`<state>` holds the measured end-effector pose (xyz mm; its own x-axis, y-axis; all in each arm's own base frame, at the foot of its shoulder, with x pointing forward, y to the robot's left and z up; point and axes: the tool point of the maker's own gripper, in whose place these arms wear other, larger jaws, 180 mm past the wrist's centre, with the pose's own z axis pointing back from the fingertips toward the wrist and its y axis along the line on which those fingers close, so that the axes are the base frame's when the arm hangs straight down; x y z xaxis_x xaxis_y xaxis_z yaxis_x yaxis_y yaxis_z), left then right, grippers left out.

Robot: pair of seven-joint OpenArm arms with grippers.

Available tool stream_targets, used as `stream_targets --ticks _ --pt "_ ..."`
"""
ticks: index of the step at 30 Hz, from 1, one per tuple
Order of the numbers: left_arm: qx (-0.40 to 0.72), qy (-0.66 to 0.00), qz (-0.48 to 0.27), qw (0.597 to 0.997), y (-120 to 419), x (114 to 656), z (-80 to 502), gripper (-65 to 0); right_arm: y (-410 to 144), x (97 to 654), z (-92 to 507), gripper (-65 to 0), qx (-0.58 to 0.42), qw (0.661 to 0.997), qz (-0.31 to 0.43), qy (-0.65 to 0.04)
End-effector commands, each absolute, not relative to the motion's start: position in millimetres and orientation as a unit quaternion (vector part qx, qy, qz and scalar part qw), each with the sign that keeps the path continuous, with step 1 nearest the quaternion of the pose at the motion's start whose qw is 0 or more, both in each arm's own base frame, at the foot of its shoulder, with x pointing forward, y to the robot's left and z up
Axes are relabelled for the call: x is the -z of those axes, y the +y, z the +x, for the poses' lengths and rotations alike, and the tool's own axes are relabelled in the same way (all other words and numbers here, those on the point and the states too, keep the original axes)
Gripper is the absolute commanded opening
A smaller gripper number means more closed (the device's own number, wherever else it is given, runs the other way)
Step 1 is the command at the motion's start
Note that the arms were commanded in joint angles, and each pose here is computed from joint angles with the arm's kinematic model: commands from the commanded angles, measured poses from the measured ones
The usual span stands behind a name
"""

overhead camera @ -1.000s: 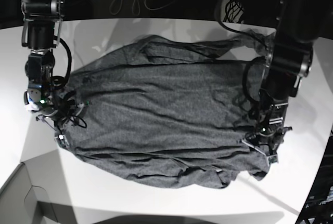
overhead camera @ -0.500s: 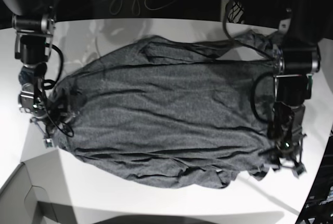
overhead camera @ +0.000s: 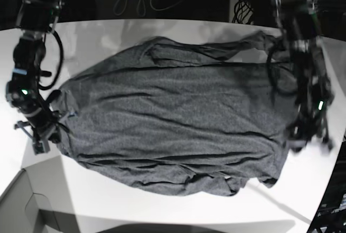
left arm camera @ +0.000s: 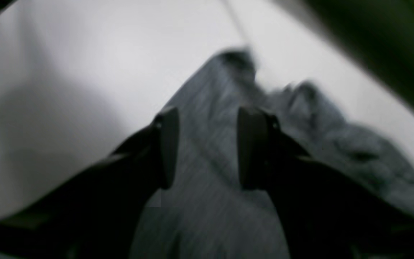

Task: Layout the t-shirt on the table in an organized manner, then fold the t-shirt properly
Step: 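Release the shirt and lift both grippers away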

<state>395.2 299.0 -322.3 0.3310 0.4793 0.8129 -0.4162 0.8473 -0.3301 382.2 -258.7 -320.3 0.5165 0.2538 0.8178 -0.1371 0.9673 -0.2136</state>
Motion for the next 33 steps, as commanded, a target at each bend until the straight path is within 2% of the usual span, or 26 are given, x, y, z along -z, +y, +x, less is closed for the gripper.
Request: stream_targets --ticks 1,7,13,14,19,23,27,33 --pt "-0.275 -0.537 -0.028 0.797 310.0 300.7 392.7 -38.9 -258.8 309.2 378.6 -65.0 -0.121 0.861 -0.065 -0.490" --pt "-0.333 -0.503 -0.028 0.797 339.8 331.8 336.0 -38.8 -238.9 326.5 325.5 -65.0 -0.149 0.881 -0.067 -0.445" --pt "-0.366 -0.457 -0.026 0.810 349.2 371.6 329.0 -38.8 -207.2 345.8 279.4 -65.0 -0.145 0.897 -0.038 -0.415" --pt "-0.371 -0.452 -0.028 0.810 349.9 375.7 332.4 -38.8 -202.6 348.7 272.8 -64.1 -0.144 0.900 -0.033 -0.411" --pt "-0.408 -0.415 -0.043 0.812 356.2 401.8 352.8 -38.8 -192.4 364.3 247.7 -51.6 -0.136 0.912 -0.017 -0.388" --pt "-0.416 -0.399 -0.055 0.816 352.2 409.9 369.2 -38.8 -191.6 372.3 235.8 -48.4 -0.135 0.918 -0.014 -0.373" --pt "-0.411 -0.411 -0.056 0.812 359.6 395.3 381.7 -38.8 -179.3 381.4 224.2 -48.4 -0.119 0.924 0.005 -0.363" --pt "-0.374 -0.497 -0.077 0.779 354.2 325.9 394.4 -38.8 -169.5 382.5 225.5 -47.9 -0.107 0.924 0.017 -0.367"
